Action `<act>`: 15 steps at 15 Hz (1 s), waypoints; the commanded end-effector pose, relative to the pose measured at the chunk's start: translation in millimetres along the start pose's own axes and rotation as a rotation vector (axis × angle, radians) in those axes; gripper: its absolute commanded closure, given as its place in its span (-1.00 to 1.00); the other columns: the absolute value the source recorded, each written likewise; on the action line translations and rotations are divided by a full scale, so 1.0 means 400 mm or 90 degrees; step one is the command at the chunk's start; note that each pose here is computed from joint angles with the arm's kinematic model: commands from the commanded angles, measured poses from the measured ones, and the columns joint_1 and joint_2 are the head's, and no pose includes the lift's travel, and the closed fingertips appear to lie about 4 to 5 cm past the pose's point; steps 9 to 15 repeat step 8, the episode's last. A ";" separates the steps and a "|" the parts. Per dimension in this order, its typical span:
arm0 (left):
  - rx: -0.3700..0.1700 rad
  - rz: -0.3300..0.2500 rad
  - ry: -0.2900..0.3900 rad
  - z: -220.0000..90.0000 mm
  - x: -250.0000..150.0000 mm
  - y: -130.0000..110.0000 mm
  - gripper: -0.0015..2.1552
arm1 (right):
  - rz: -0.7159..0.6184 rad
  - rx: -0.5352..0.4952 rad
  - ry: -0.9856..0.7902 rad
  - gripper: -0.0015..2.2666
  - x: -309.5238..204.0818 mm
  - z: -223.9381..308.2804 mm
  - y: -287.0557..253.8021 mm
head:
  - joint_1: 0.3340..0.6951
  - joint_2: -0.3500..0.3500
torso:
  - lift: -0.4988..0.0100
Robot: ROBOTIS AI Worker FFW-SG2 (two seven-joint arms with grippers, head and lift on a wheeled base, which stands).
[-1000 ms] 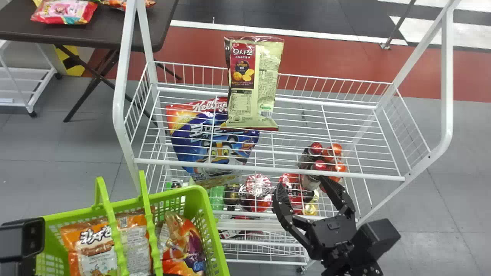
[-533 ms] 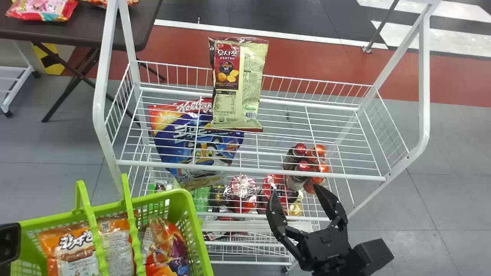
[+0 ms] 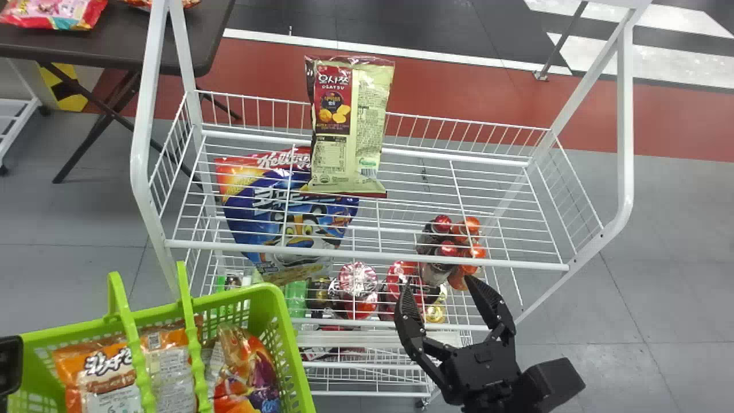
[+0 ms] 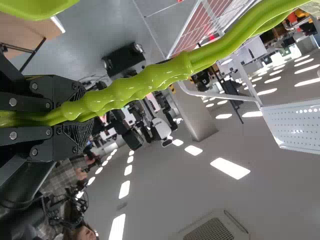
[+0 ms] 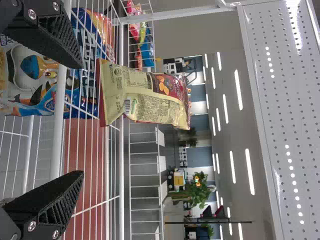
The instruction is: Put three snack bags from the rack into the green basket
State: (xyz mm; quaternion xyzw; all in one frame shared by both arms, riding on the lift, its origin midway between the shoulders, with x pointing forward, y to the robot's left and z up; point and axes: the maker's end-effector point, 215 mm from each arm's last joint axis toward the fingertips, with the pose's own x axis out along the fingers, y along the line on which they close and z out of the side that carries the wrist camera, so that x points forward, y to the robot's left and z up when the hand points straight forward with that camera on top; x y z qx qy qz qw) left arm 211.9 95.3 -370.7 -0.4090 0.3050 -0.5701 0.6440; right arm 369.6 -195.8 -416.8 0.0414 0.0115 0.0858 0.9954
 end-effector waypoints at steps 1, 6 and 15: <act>-0.003 0.002 0.001 -0.002 -0.001 0.002 0.99 | -0.001 0.001 0.001 -0.95 0.002 0.001 0.000 | 1.00 -0.58 | 0.96; -0.005 0.006 0.004 -0.003 -0.007 0.005 0.99 | -0.006 0.008 0.012 -0.95 0.009 -0.005 0.005 | 1.00 -0.57 | 0.96; -0.005 0.005 0.005 -0.004 -0.007 0.004 0.99 | -0.011 0.009 0.023 -0.95 0.009 -0.017 0.001 | 1.00 -0.56 | 0.96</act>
